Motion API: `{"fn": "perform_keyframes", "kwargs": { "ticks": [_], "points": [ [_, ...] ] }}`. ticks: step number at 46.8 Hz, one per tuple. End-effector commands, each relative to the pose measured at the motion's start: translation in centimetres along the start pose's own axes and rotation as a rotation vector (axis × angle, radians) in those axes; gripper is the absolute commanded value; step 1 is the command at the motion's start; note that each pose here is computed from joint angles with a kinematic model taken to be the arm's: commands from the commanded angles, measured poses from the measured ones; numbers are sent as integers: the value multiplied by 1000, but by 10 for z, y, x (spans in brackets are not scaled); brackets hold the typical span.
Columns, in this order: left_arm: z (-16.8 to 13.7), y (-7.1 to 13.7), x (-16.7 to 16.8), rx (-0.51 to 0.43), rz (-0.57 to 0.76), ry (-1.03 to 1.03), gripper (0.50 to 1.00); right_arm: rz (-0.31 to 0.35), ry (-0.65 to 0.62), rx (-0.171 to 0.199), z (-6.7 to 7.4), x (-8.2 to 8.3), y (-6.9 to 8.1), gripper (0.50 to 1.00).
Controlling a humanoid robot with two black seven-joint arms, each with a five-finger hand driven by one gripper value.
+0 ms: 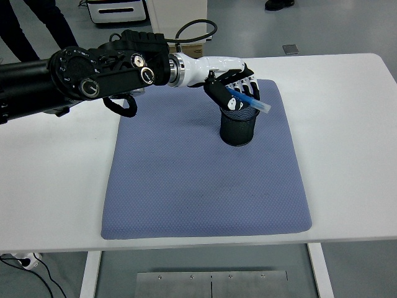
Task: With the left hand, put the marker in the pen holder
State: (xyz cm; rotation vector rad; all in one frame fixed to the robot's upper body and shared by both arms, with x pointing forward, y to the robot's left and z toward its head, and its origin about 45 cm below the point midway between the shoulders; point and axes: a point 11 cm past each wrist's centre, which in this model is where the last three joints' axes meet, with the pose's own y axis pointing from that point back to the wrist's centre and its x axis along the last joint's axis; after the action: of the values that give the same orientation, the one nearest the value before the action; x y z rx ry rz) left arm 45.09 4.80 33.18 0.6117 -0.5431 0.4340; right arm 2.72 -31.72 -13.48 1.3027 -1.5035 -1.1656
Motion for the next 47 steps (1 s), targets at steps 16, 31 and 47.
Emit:
{"fn": "perform_keyframes", "kwargs": {
  "ticks": [16,31,47],
  "points": [
    [-6,-18,-12,-58,44,182,505,0,0,0,0,0,0,1000],
    [-9,-28,-22,-107,108,309,508,0,0,0,0,0,0,1000],
    [-6,-35,-32,-179,141,479,528,0,0,0,0,0,0,1000]
  ]
}}
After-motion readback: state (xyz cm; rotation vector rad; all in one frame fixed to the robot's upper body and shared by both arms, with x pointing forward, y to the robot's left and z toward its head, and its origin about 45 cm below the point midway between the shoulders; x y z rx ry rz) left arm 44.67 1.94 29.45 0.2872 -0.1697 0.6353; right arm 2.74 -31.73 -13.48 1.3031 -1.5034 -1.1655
